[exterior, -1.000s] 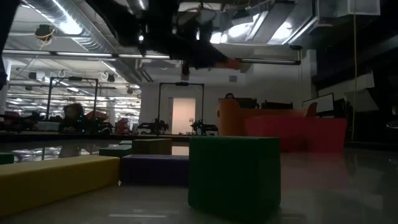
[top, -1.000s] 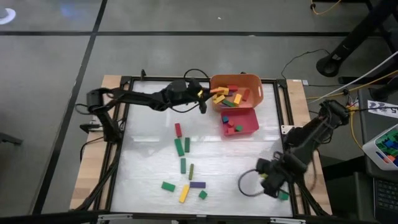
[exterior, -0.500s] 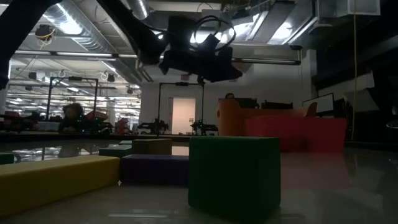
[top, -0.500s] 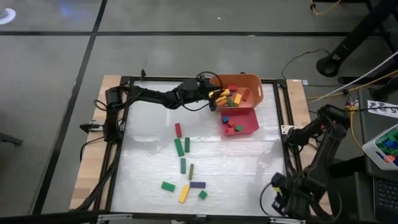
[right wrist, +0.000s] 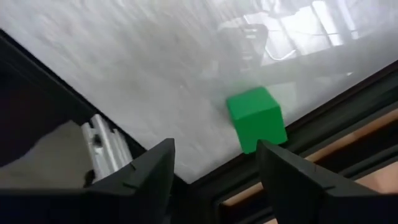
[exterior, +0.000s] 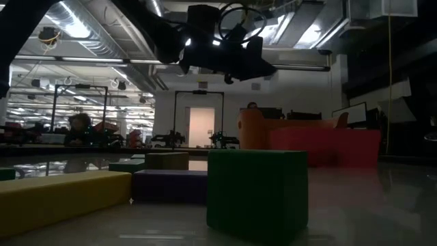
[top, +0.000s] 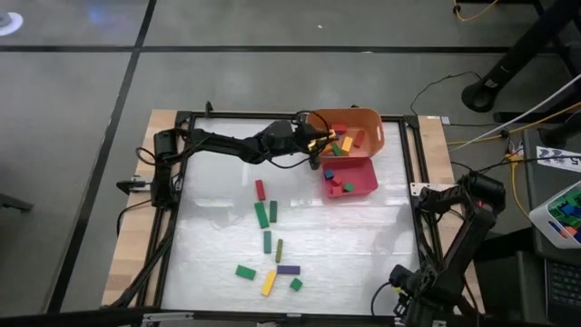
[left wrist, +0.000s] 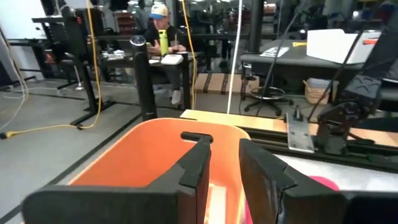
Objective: Sort blocks by size
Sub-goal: Put the green square block into the red bin
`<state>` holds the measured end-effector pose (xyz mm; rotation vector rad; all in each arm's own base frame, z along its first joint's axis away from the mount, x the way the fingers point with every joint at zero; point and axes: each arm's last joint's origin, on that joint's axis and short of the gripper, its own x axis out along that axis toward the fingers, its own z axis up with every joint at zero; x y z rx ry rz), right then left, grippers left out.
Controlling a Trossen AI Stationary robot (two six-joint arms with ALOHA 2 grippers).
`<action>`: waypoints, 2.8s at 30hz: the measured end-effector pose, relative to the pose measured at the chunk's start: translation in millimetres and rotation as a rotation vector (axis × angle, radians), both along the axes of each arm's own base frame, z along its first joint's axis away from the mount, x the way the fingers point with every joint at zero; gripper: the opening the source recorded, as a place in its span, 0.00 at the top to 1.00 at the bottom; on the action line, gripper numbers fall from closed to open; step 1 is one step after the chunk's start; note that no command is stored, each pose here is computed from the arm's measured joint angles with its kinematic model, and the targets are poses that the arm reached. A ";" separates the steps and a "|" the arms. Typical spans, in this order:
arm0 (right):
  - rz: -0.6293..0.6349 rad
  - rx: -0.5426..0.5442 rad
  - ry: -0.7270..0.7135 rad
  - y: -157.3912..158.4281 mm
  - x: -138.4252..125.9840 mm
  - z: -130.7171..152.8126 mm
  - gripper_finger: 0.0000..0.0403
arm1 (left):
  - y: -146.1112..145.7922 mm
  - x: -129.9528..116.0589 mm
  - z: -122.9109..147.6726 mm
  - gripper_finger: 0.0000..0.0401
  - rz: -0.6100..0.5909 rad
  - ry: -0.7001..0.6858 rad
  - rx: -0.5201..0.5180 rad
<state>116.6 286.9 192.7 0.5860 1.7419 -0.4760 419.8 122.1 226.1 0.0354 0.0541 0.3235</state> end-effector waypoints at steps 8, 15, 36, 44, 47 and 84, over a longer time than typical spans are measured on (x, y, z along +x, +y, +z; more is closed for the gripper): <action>0.042 -0.069 0.024 -4.7 -3.1 -3.7 0.44 | -11.9 2.7 -6.6 0.81 -0.028 0.067 -0.018; 0.104 -0.104 -0.020 -5.8 -6.6 -3.9 0.44 | -12.8 2.4 -10.4 0.81 -0.029 0.106 -0.029; 0.201 -0.100 -0.037 -13.1 -8.5 -21.1 0.44 | -13.0 2.4 -10.3 0.81 -0.030 0.106 -0.029; 0.229 -0.066 0.018 -15.2 -11.3 -27.2 0.44 | -13.0 2.3 -10.7 0.81 -0.030 0.110 -0.030; 0.234 -0.046 0.010 -15.2 -11.1 -30.8 0.44 | -13.0 2.3 -10.7 0.81 -0.030 0.110 -0.030; 0.222 -0.146 -0.255 -37.4 34.6 -38.9 0.64 | -21.3 -3.9 14.0 0.81 -0.045 0.057 -0.015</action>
